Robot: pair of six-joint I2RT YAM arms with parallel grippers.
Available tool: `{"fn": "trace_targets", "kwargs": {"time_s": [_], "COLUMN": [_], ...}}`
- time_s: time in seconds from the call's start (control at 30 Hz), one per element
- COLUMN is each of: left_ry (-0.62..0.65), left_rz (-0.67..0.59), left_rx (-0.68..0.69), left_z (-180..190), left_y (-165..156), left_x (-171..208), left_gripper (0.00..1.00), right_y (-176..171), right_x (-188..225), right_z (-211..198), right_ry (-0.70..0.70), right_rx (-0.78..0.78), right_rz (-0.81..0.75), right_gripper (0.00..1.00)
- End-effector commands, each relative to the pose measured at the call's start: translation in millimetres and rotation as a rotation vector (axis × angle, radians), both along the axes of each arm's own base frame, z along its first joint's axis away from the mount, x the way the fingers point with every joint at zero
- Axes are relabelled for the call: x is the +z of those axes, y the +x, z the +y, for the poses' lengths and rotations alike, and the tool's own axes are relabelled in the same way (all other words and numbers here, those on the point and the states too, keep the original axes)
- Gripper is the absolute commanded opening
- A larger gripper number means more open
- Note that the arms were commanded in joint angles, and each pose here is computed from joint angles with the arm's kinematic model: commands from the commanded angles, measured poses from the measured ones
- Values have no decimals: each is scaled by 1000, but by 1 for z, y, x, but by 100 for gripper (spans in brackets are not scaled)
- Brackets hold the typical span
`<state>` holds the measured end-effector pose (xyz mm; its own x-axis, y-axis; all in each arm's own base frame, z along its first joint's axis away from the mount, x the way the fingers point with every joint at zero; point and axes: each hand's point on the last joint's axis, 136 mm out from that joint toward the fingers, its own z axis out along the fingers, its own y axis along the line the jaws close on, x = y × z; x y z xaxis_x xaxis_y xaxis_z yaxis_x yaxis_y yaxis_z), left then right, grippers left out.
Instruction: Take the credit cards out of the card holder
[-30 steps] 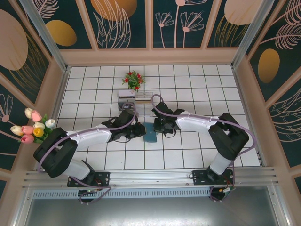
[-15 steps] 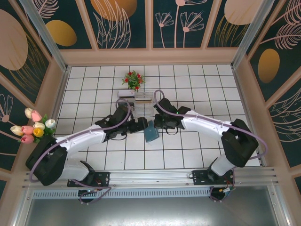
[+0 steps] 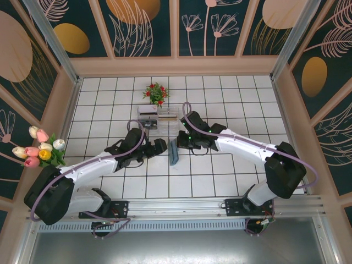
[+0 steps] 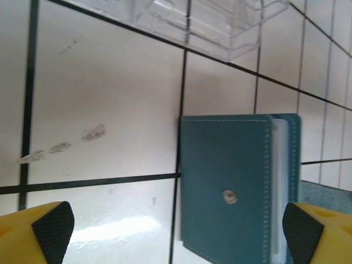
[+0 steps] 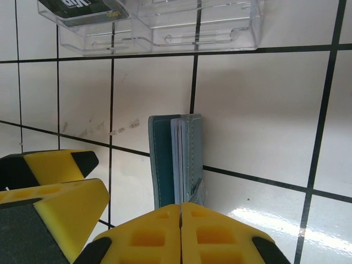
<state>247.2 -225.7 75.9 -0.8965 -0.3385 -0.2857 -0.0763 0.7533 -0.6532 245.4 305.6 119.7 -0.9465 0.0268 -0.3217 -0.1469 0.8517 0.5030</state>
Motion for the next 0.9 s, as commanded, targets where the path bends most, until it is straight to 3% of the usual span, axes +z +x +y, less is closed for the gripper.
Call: {"fn": "trace_targets", "kwargs": {"time_s": [0.0, 0.13, 0.37, 0.5, 0.73, 0.87], "left_ry": [-87, -139, -90, -102, -115, -140], "left_rz": [-26, -49, 8, 26, 19, 26], "left_rx": [-20, -61, -99, -116, -128, -146], "left_z": [-12, -21, -25, -30, -32, -37], "left_y": [2, 2, 0, -1, -1, -3], "left_x": [13, 24, 6, 1, 2, 1], "left_gripper": [99, 93, 75, 69, 70, 76], "right_y": [2, 3, 4, 4, 4, 3], "right_x": [17, 16, 10, 11, 11, 12], "right_z": [14, 16, 13, 14, 14, 14], "right_ry": [77, 77, 53, 58, 59, 66], "right_rx": [12, 17, 8, 9, 8, 8], "right_rz": [-12, -13, -6, -3, -3, -3], "right_gripper": [9, 8, 8, 8, 8, 8]}}
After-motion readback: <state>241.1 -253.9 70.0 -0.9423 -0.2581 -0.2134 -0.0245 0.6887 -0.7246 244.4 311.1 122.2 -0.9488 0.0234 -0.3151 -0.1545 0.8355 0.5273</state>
